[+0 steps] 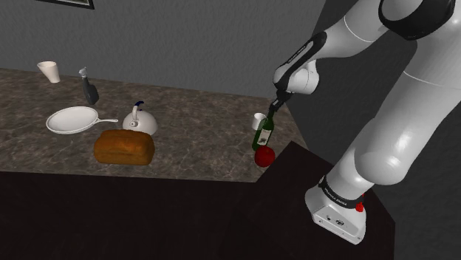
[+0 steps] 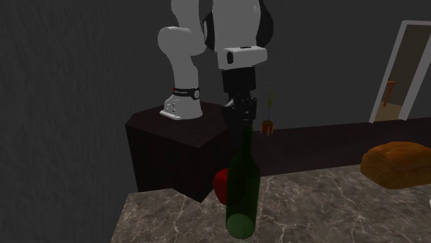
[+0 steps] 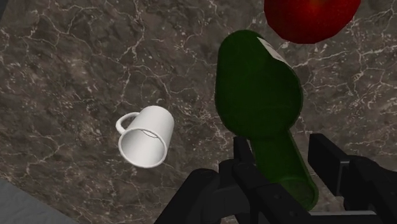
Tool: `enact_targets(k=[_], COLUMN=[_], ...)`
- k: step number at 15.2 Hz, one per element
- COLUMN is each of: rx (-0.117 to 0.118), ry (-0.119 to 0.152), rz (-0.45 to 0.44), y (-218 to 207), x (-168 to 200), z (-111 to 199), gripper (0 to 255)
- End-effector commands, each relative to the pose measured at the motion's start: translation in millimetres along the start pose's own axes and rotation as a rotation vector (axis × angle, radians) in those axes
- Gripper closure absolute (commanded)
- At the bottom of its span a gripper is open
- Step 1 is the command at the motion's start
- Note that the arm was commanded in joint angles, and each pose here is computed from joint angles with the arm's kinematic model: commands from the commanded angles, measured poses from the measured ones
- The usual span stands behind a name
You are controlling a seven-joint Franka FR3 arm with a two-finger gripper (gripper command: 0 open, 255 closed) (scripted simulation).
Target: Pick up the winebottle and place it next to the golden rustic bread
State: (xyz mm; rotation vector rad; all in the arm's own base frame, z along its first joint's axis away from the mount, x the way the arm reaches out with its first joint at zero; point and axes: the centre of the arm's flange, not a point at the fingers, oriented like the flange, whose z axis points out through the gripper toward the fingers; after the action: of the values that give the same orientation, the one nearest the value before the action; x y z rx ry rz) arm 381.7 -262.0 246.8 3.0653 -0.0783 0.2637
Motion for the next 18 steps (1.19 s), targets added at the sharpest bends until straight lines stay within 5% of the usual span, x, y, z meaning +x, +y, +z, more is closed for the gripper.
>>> enact_targets(k=[1, 18], rx=[0.0, 0.0], ry=[0.0, 0.0], rz=[-0.001, -0.001], y=[0.3, 5.6], x=[1.4, 16.8], z=[-9.7, -98.0], gripper=[255, 255])
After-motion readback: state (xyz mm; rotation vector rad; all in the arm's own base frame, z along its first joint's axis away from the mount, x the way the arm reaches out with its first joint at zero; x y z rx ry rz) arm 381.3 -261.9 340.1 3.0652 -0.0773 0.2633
